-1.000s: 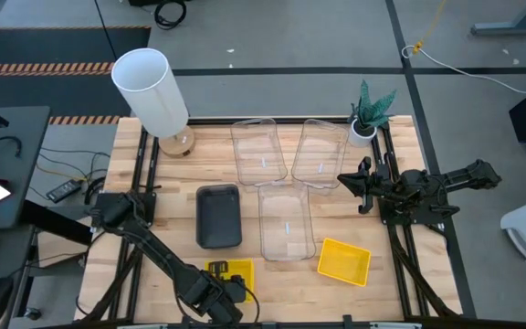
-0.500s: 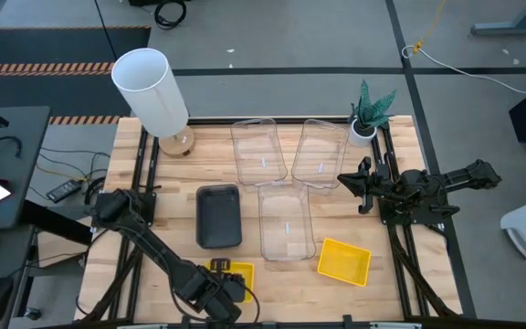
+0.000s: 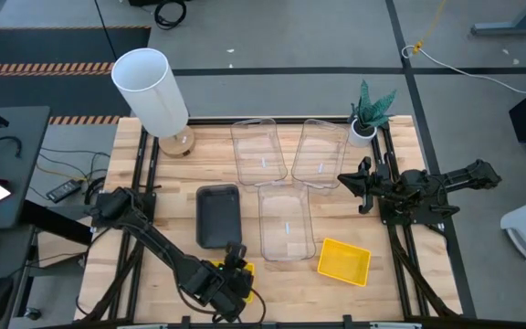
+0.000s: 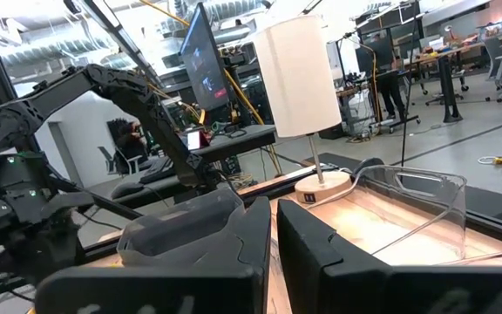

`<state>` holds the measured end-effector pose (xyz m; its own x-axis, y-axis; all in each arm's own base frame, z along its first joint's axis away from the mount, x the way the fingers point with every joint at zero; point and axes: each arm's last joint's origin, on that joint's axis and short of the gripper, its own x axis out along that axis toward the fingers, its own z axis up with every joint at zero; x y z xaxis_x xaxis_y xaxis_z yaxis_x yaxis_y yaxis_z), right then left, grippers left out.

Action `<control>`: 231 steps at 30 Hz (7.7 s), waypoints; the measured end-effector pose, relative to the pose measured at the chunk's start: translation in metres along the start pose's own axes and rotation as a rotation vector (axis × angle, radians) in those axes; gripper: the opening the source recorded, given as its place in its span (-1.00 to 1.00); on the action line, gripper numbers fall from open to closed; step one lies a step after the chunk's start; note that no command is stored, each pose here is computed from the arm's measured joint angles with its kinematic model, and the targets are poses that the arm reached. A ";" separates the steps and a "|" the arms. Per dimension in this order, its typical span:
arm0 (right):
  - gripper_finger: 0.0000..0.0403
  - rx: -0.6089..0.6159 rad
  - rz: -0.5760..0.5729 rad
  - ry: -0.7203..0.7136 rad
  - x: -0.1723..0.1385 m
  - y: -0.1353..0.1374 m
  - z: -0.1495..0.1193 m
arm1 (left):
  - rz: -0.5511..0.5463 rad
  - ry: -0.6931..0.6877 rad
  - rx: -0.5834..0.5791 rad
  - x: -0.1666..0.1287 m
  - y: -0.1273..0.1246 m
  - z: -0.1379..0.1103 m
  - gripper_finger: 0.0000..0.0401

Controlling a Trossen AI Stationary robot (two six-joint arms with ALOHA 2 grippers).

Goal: Stack baskets by color
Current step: Stack the bottom transparent bin on top of the top left transparent bin

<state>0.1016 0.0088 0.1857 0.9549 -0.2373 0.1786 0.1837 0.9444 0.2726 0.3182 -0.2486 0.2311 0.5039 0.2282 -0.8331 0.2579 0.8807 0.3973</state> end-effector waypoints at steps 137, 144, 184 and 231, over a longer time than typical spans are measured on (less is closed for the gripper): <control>-0.85 0.043 0.173 0.181 0.000 0.003 -0.015 | -0.167 -0.128 -0.379 0.057 0.067 0.047 -0.96; -0.85 0.043 0.165 0.177 0.000 0.003 -0.014 | -0.111 -0.140 -0.323 0.027 0.076 0.060 -0.96; -0.85 0.043 0.166 0.178 0.000 0.003 -0.014 | 0.100 -0.053 -0.109 -0.049 0.102 0.057 -0.96; -0.85 0.046 0.167 0.171 0.000 0.003 -0.014 | 0.099 -0.026 -0.437 0.034 0.258 -0.064 -0.96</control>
<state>0.1052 0.0152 0.1735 0.9975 -0.0325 0.0631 0.0124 0.9551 0.2959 0.3491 0.0125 0.2803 0.5304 0.3151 -0.7870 -0.1625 0.9489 0.2704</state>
